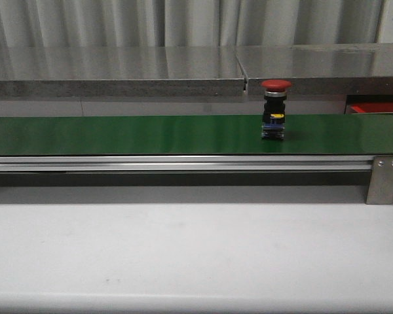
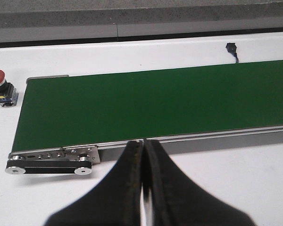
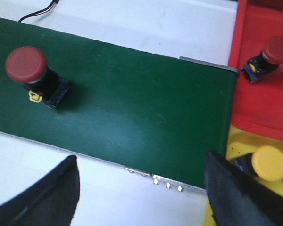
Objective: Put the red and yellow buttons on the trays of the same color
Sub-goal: 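Raise the right gripper out of the yellow tray, then lower the right gripper onto the red button on the belt and grasp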
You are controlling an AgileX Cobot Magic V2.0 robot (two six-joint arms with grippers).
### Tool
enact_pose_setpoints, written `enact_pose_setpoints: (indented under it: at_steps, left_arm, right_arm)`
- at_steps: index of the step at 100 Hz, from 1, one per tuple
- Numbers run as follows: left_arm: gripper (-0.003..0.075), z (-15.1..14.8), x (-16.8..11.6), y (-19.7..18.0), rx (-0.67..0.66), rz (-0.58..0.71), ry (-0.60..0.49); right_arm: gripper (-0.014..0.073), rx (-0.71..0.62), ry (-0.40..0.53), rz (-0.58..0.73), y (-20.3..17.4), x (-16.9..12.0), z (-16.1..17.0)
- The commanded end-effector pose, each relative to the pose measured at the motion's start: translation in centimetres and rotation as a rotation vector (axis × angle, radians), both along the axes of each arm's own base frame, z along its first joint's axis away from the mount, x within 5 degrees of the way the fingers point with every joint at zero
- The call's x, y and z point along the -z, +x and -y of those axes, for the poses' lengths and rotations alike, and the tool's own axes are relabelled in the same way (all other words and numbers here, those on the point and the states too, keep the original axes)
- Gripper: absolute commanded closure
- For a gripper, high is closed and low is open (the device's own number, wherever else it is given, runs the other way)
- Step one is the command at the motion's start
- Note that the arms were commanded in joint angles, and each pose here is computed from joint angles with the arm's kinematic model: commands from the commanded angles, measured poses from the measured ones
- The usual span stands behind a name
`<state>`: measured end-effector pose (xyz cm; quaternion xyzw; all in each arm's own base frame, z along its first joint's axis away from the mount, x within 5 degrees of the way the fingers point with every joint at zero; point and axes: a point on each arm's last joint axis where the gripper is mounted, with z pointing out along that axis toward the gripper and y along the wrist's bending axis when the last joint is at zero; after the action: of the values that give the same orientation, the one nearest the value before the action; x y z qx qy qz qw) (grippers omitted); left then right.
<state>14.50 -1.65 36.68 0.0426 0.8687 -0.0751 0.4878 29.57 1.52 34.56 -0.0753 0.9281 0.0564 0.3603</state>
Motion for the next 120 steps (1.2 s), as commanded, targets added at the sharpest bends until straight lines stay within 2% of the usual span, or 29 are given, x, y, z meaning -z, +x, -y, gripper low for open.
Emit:
enact_pose_setpoints:
  at_steps: [1, 40, 81, 90, 105, 110, 120]
  left_arm:
    - [0.0741, 0.1, -1.3, 0.3, -0.01, 0.089, -0.023]
    - [0.0741, 0.1, -1.3, 0.3, -0.01, 0.089, -0.023]
    - [0.0741, 0.1, -1.3, 0.3, -0.01, 0.089, -0.023]
    - [0.0741, 0.1, -1.3, 0.3, -0.01, 0.089, -0.023]
    - [0.0741, 0.1, -1.3, 0.3, -0.01, 0.089, -0.023]
    - [0.0741, 0.1, -1.3, 0.3, -0.01, 0.089, -0.023]
    - [0.0741, 0.1, -1.3, 0.3, -0.01, 0.089, -0.023]
  right_arm:
    - [0.0009, -0.028, 0.008, 0.071, 1.4, -2.0, -0.8]
    - [0.0009, -0.254, -0.056, -0.118, 7.8, 0.2, -5.1]
    - [0.002, -0.279, -0.02, -0.189, 11.2, 3.4, -6.0]
    - [0.0111, -0.277, -0.02, -0.201, 11.5, 4.1, -6.0]
    - [0.0402, -0.274, -0.02, -0.2, 11.7, 4.3, -6.0]
    - [0.0473, -0.272, -0.02, -0.193, 11.7, 4.3, -6.0]
    - [0.0545, -0.26, -0.019, -0.16, 11.8, 3.8, -5.8]
